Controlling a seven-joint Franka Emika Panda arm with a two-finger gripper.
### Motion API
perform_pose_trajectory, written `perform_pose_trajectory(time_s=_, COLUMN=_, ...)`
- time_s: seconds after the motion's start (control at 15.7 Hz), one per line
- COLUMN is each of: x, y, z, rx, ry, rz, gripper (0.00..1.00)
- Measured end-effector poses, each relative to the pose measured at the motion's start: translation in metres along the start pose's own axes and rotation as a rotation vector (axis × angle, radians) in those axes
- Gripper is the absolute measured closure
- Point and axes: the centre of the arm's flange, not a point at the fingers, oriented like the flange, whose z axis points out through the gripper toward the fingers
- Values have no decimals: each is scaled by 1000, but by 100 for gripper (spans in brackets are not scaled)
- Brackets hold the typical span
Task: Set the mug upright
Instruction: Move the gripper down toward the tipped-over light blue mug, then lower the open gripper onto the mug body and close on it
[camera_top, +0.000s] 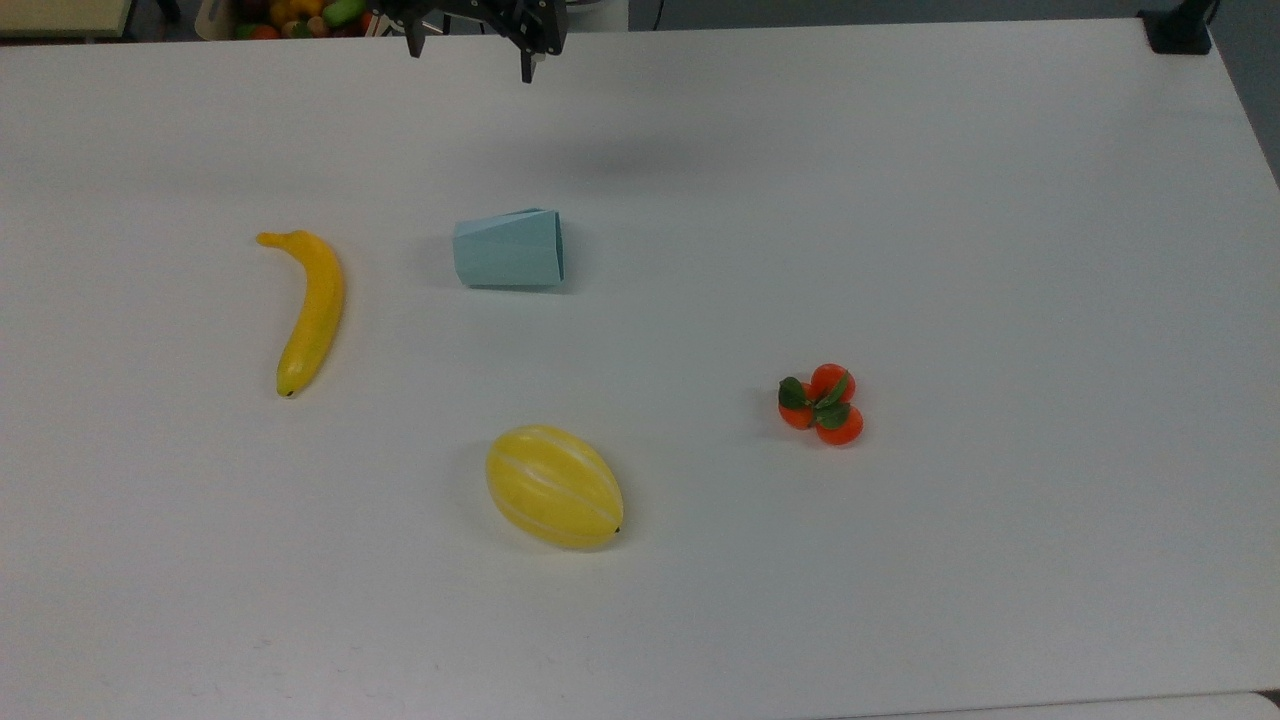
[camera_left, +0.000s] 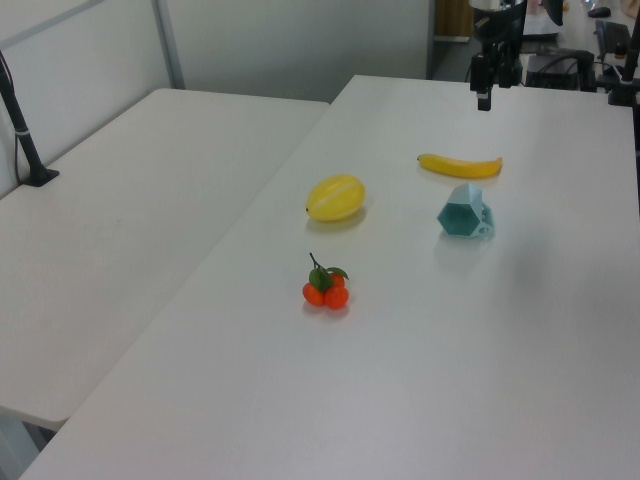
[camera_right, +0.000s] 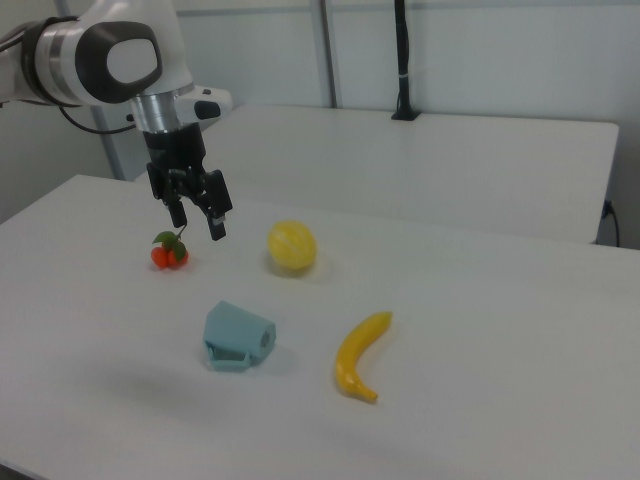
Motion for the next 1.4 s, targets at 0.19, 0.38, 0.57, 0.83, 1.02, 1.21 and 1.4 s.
perform_pose_trajectory(time_s=0.19, x=1, y=-3, z=3, rx=-32, ry=0, rz=-18, gripper=0)
perform_pose_trajectory(time_s=0.38, x=5, y=-34, z=24, rx=-168, ry=-13, rz=-110, gripper=0)
perform_pose_trajectory(time_s=0.57, x=11, y=-68, z=60, rx=-280, ry=-47, rz=-193, gripper=0)
perform_pose_trajectory(time_s=0.83, x=19, y=-84, z=90, rx=-367, ry=-69, rz=-246, gripper=0)
perform_pose_trajectory(time_s=1.02, x=27, y=-98, z=115, rx=-410, ry=-61, rz=-269, gripper=0)
perform_pose_trajectory(time_s=1.21, x=36, y=-116, z=155, rx=-481, ry=-43, rz=-245, gripper=0)
perform_pose_trajectory(time_s=1.4, x=42, y=-129, z=191, rx=-518, ry=-44, rz=-238, gripper=0)
